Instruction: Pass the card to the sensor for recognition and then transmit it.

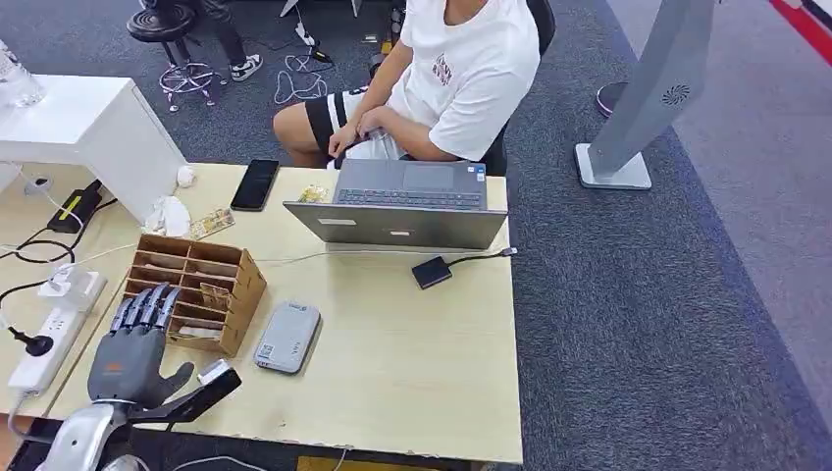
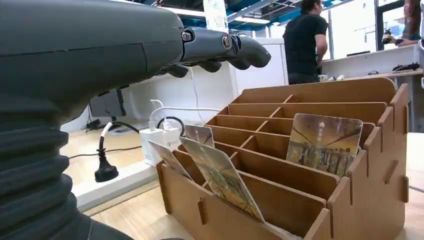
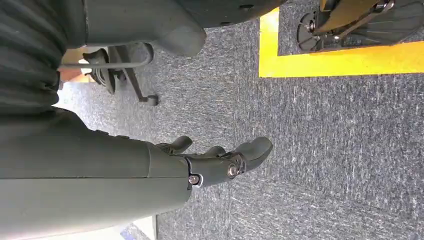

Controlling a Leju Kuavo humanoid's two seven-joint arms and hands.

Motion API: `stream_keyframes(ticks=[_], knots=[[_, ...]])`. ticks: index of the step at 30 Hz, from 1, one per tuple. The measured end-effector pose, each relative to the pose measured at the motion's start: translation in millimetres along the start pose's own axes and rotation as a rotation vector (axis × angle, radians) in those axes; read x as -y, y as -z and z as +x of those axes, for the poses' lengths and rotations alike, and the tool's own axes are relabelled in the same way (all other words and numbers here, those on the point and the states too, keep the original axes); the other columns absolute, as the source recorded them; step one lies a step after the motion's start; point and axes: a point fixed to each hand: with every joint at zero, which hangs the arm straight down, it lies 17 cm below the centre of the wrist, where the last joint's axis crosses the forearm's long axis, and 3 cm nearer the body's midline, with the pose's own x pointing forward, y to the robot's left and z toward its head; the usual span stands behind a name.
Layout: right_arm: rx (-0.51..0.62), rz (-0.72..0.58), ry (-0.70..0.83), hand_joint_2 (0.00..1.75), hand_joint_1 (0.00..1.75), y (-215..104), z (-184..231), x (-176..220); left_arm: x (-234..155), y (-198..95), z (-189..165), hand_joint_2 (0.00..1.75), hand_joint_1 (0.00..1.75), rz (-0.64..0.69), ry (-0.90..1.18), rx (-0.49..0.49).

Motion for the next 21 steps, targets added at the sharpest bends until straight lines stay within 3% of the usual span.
stream_keyframes(ticks=[21], knots=[[0.003, 0.021, -0.004, 1.75, 0.00, 0, 0, 0, 12, -3, -8, 1.75, 1.75, -0.069, -0.027, -0.016]])
